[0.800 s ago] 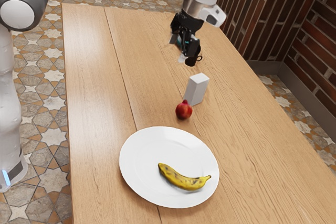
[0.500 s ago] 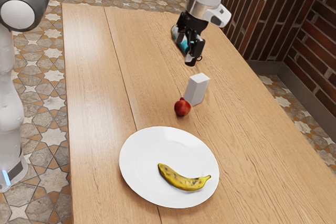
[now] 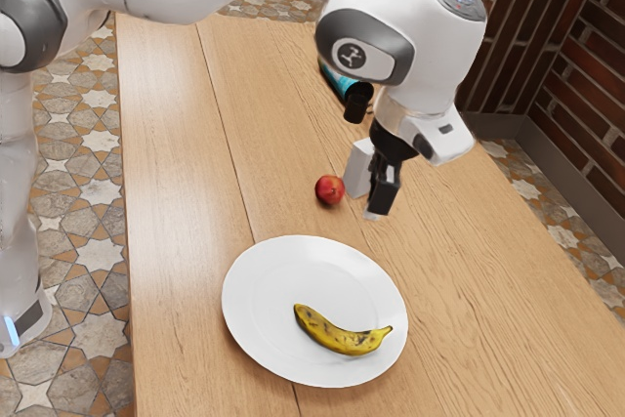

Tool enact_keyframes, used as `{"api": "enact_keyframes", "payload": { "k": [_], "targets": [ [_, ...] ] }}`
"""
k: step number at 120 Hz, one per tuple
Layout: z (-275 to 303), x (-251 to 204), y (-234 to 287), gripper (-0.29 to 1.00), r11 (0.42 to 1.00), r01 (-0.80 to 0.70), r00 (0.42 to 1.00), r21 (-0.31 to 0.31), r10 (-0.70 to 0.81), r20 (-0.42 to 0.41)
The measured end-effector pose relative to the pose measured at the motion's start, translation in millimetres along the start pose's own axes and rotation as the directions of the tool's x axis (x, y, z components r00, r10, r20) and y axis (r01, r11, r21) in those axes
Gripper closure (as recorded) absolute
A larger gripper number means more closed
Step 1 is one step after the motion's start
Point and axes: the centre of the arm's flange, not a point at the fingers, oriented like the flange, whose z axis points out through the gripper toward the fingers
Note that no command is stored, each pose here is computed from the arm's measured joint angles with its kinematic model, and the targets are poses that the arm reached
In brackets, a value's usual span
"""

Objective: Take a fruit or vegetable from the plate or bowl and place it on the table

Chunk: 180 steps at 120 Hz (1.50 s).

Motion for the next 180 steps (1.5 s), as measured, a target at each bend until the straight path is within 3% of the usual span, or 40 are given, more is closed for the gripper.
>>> {"api": "enact_keyframes", "payload": {
  "k": [19,49,81,113,180],
  "targets": [
    [36,11,-13,0.0,0.998,-0.067,0.996,-0.019,0.068,0.065],
    [44,8,67,0.0,0.965,-0.252,0.965,-0.078,0.256,0.048],
    [83,5,83,0.0,0.966,-0.185,0.978,-0.18,0.198,0.059],
    [99,0,123,0.0,0.96,-0.192,0.98,-0.202,0.197,0.008],
    [110,-22,118,0.0,0.962,-0.094,0.996,-0.258,0.092,-0.021]
  ]
}}
